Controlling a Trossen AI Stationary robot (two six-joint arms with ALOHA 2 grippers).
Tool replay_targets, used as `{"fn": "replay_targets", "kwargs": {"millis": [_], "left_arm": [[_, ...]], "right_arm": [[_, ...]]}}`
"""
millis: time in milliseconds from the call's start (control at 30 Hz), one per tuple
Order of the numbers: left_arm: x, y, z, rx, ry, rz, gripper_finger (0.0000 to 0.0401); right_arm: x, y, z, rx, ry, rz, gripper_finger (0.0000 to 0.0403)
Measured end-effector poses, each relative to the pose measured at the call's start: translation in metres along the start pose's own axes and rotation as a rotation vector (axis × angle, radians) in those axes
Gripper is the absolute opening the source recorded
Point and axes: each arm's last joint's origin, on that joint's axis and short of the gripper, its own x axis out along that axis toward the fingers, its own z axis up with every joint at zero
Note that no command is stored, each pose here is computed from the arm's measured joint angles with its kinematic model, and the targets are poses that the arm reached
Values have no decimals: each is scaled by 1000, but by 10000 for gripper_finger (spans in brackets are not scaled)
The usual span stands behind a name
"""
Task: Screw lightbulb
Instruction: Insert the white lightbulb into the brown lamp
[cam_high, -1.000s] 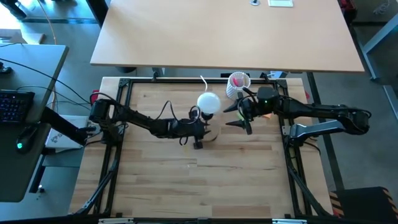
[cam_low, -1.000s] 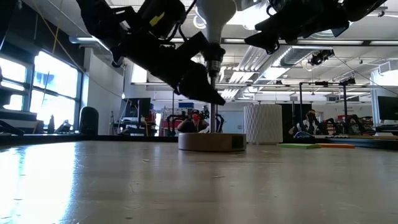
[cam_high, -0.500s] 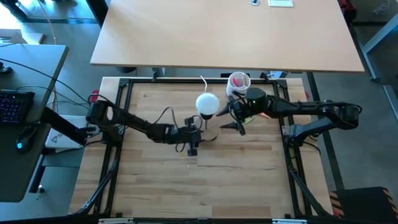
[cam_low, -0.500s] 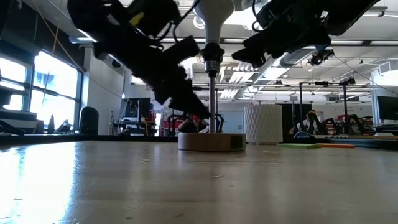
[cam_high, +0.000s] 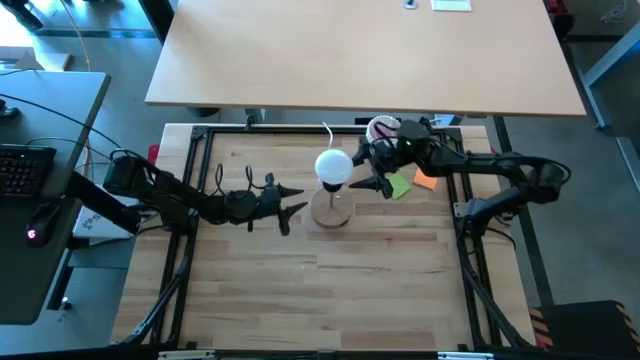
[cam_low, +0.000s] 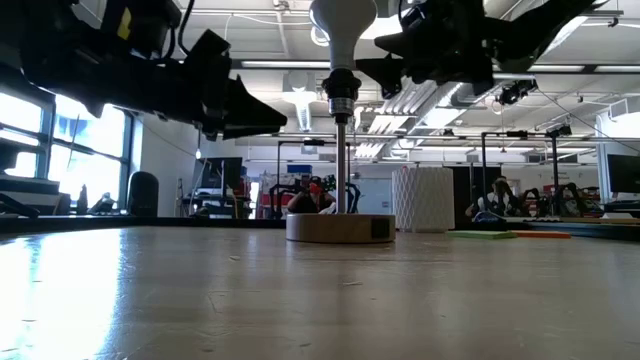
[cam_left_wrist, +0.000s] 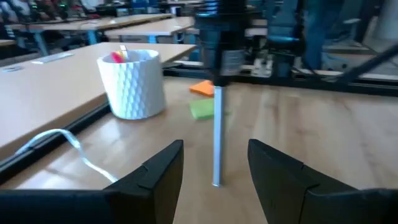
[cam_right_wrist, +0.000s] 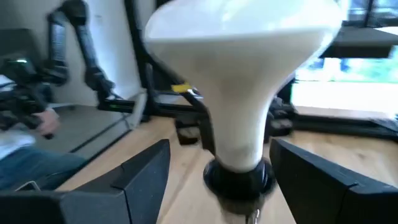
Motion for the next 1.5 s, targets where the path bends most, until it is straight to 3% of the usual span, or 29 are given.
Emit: {"fn": "replay_targets", "kwargs": {"millis": [233, 400, 667, 967, 1367, 1500], "left_arm": [[14, 10, 2, 7, -24, -28, 174], [22, 10, 5, 18, -32, -52, 174], [30, 10, -2, 42, 1, -42, 174], [38, 7, -8, 27, 26, -46, 174], [43, 5, -5, 24, 17, -45, 174], [41, 4, -6, 27, 22, -52, 174]], "right_arm": [[15, -44, 10, 50, -4, 160, 272], [27, -69, 10, 131, 5, 379, 272], [51, -101, 3, 171, 20, 618, 272], [62, -111, -8, 110, 1, 628, 259], [65, -108, -10, 119, 6, 627, 142], [65, -108, -10, 122, 8, 612, 128]]}}
